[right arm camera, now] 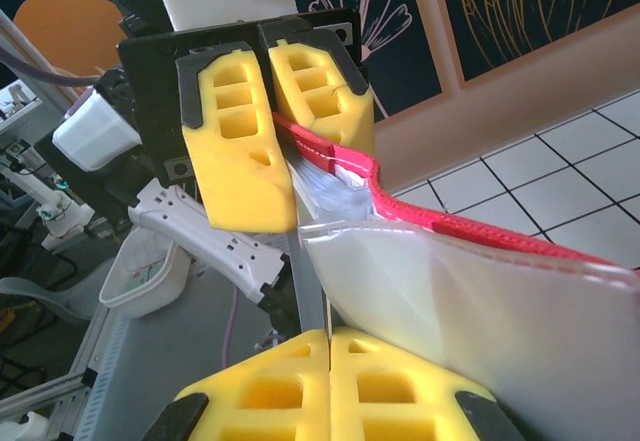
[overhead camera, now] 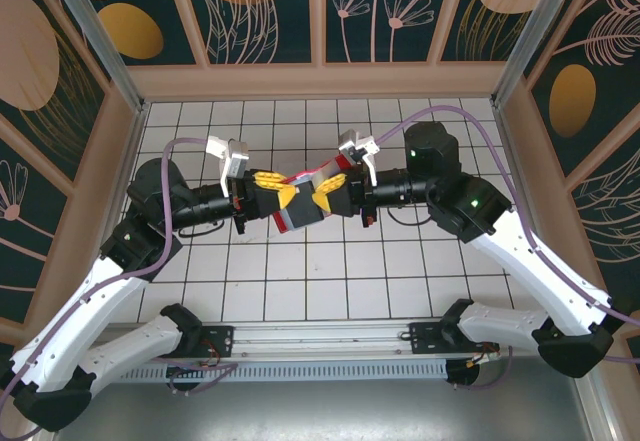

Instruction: Take the credit cards out of the card holder

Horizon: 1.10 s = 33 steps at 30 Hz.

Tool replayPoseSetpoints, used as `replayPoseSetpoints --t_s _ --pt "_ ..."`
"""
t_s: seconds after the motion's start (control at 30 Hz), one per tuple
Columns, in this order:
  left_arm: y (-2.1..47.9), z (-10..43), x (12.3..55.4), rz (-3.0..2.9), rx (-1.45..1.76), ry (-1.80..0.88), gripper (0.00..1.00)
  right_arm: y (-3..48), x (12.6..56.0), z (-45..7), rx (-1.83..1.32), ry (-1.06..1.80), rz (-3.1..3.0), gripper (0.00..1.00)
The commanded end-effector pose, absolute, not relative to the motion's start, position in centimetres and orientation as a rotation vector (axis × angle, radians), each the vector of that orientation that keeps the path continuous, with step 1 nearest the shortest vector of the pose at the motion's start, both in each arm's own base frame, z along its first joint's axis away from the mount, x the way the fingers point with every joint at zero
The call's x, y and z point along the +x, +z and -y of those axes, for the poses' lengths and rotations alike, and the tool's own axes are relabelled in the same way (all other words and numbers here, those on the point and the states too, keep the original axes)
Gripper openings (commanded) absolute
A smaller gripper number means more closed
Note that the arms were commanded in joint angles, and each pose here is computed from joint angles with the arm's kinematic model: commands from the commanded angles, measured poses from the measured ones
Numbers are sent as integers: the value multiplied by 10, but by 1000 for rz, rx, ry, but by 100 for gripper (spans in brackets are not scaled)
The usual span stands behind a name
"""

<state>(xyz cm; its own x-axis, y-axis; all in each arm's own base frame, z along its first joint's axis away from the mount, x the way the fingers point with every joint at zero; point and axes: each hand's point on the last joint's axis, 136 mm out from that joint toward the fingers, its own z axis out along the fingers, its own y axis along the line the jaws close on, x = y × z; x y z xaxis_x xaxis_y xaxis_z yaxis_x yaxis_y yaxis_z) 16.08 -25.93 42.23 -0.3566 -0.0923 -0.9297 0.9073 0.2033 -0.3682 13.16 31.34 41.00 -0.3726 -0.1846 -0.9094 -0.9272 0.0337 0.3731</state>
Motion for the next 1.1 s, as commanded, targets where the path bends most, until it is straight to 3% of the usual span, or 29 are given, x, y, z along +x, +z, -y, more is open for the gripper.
replayPoseSetpoints --t_s 0.0,0.17,0.73,1.07 --pt "431 263 174 -1481 768 -1296 1 422 90 -317 -1300 1558 -1495 8" --pt "431 263 174 -1482 766 -1294 2 425 83 -317 -1325 1586 -1466 12" --pt "431 261 172 -1480 770 -1290 5 428 73 -314 -1367 1614 -1417 0" --pt "438 259 155 -1424 843 -1313 9 429 78 -308 -1329 1540 -1443 0"
